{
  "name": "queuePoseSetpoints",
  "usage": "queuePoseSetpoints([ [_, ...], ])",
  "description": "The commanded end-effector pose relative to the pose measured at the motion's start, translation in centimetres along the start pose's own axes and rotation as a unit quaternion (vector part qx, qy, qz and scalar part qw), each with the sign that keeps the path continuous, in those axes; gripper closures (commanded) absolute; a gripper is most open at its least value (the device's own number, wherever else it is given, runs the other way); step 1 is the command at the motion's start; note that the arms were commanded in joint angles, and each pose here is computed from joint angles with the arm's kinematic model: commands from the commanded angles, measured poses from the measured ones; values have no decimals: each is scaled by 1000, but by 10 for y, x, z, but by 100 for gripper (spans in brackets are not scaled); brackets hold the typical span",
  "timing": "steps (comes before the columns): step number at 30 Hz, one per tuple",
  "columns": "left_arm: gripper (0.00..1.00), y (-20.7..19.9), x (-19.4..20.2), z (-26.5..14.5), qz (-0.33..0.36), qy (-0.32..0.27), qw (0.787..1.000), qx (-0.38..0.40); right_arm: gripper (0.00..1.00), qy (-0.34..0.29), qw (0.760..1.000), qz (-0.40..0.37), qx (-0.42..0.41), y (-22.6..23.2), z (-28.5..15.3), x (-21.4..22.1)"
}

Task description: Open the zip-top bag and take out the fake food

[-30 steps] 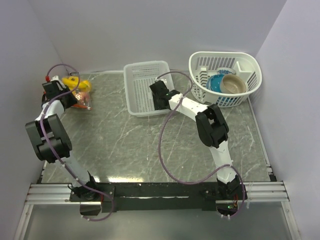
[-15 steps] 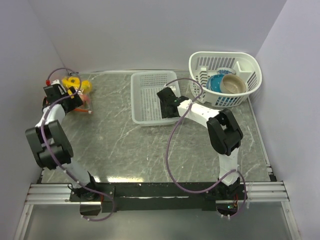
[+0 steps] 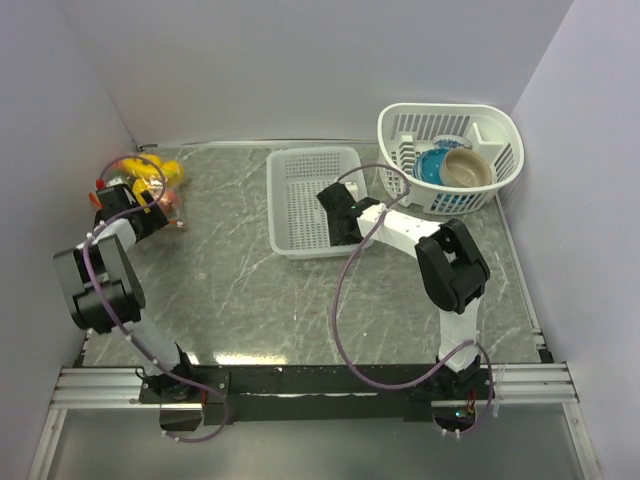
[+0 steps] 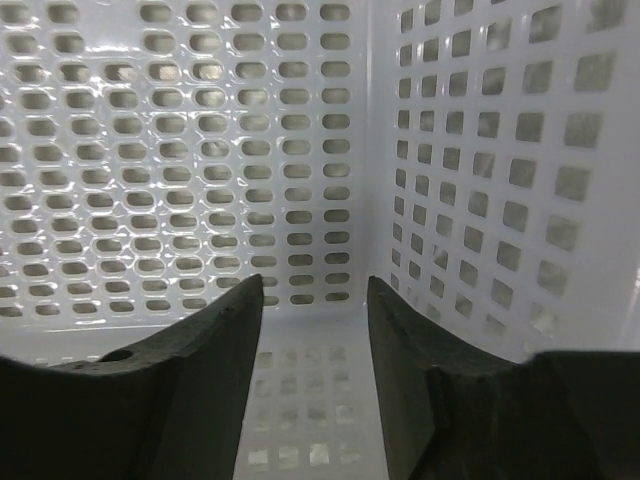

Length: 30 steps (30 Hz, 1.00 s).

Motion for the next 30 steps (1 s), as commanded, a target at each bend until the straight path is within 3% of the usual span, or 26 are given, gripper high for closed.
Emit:
queuePoseSetpoints([
  [1, 1, 1, -26, 20, -14, -41, 998, -34, 49, -1, 999, 23, 25, -19, -26, 6],
  [8, 3, -7, -50, 42, -17, -79, 995, -50, 55, 11, 999, 39, 2, -33, -55, 35],
  [15, 1, -28, -63, 38, -26, -113, 993, -28, 53, 0, 999, 37, -16, -44, -87, 58],
  [21, 6, -28, -60, 47, -20, -99, 994, -39, 51, -8, 1000, 28, -12, -44, -94, 50],
  [24, 20, -33, -64, 52, -14, -104, 994, -32, 51, -14, 999, 26, -24, -39, -98, 44],
  [25, 36, -36, -68, 56, -12, -106, 994, -29, 51, -18, 999, 26, -28, -38, -100, 42],
  [27, 60, -37, -64, 65, -9, -89, 995, -35, 50, -26, 998, 27, -41, -35, -105, 38],
  [28, 85, -41, -72, 66, -8, -93, 995, -32, 50, -27, 998, 28, -44, -35, -106, 38],
  [29, 99, -41, -70, 68, -9, -85, 996, -35, 50, -33, 998, 30, -52, -34, -110, 35],
  [30, 99, -41, -72, 70, -12, -86, 996, -37, 50, -35, 997, 30, -55, -34, -112, 35],
])
Point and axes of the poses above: each gripper's point midway between its finger pads, its own z axis out along the fingers, its own y axis along the line the jaws close on, x = y × z, the point moved 8 cm from there along -z, back along the fingers, and after that the axes turned 2 degrees about z, right-handed, at the moved point
